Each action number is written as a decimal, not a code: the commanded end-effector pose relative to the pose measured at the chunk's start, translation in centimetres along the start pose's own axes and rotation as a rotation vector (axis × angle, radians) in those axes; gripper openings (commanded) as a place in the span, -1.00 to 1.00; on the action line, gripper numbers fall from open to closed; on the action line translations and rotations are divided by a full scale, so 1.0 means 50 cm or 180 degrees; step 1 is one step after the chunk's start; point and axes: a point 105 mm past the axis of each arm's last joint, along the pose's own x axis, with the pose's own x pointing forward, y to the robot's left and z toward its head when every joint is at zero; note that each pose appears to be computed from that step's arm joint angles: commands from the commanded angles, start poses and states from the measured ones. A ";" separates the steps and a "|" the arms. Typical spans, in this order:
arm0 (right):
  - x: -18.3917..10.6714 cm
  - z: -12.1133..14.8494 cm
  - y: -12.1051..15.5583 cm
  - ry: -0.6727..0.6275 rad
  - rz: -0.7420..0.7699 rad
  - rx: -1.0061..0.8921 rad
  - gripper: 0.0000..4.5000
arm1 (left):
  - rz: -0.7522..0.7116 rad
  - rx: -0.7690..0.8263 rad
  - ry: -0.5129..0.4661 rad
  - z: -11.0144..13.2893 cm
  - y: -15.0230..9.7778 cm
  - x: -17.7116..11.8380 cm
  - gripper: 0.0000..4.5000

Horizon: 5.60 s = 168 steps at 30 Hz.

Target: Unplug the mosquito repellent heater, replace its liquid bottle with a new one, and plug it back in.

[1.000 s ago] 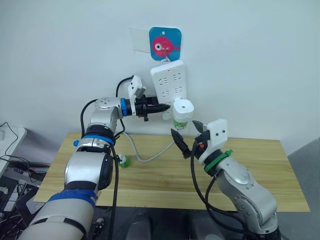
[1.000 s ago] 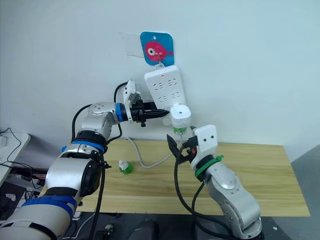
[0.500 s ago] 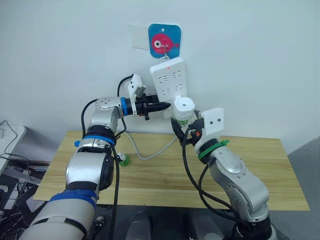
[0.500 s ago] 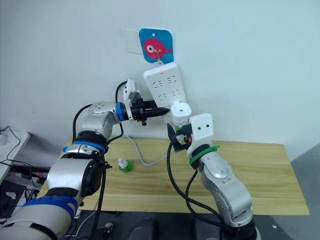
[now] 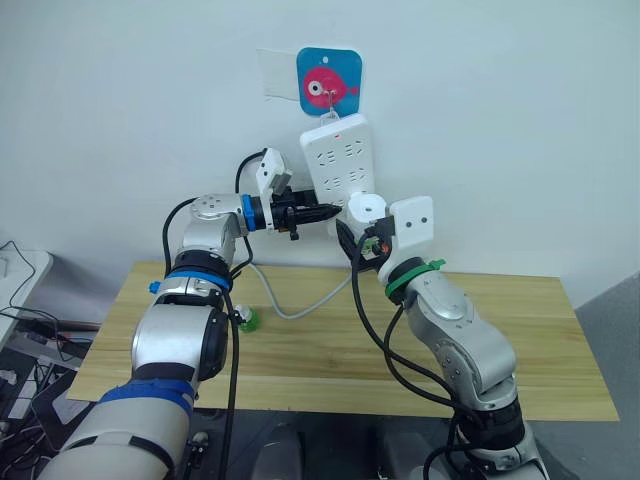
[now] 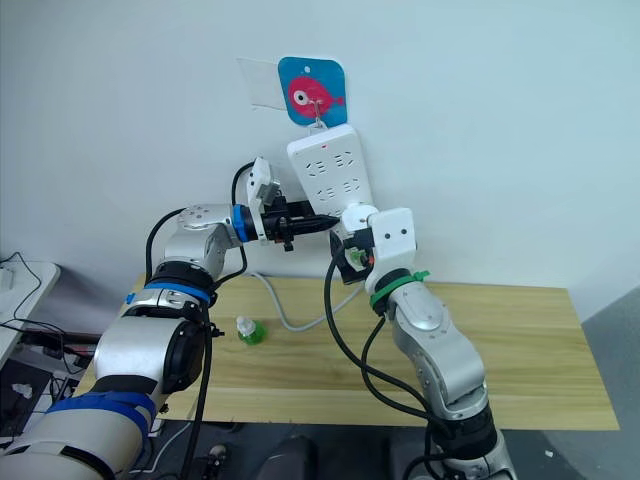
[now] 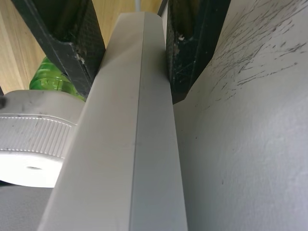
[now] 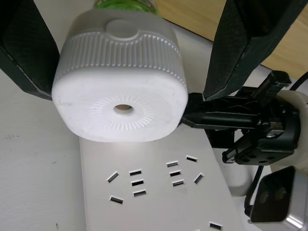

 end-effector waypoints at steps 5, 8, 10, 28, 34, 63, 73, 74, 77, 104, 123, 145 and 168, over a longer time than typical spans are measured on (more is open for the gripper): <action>-0.007 0.035 0.001 -0.0265 0.0042 -0.0037 0.32 | 0.0056 0.0146 -0.0101 0.026 0.005 0.006 -0.42; -0.010 0.031 0.004 -0.0244 0.0065 -0.0024 0.31 | 0.0071 0.0150 -0.0096 0.023 0.006 0.006 -0.42; -0.012 0.029 0.004 -0.0237 0.0064 -0.0030 0.31 | 0.0101 0.0146 -0.0090 0.021 0.007 0.006 -0.42; -0.094 0.050 -0.051 -0.0195 -0.0150 0.0024 0.31 | 0.0328 0.0094 -0.0037 0.013 0.029 -0.018 -0.42; -0.120 0.065 -0.105 -0.0285 -0.0269 0.0101 0.31 | 0.0440 0.0055 0.0010 0.005 0.038 -0.063 0.56; -0.177 -0.004 -0.217 -0.0466 -0.0721 0.3149 0.31 | 0.0152 0.0401 -0.0530 -0.023 -0.237 0.019 0.99; -0.185 0.018 -0.199 -0.0481 -0.0631 0.3369 0.31 | -0.0330 0.0764 -0.0362 -0.056 -0.215 0.024 0.99; -0.185 0.020 -0.198 -0.0468 -0.0621 0.3340 0.31 | -0.0330 0.0791 -0.0296 -0.063 -0.203 0.017 0.99; -0.184 0.021 -0.199 -0.0454 -0.0631 0.3314 0.31 | -0.0309 0.0861 -0.0162 -0.077 -0.170 0.005 0.99; -0.159 0.035 -0.155 -0.0574 -0.0537 0.3549 0.31 | -0.0272 0.0790 -0.0917 -0.002 -0.237 0.139 0.99; -0.165 0.035 -0.142 -0.0590 -0.0440 0.3617 0.31 | -0.0137 0.0678 -0.1022 -0.004 -0.247 0.164 0.99; -0.160 0.046 -0.135 -0.0601 -0.0377 0.3619 0.31 | -0.0148 0.0600 -0.0992 -0.008 -0.248 0.173 0.00; -0.202 0.016 -0.136 0.0603 0.0634 0.3181 0.99 | -0.0977 0.1163 -0.0814 -0.019 -0.261 0.146 0.00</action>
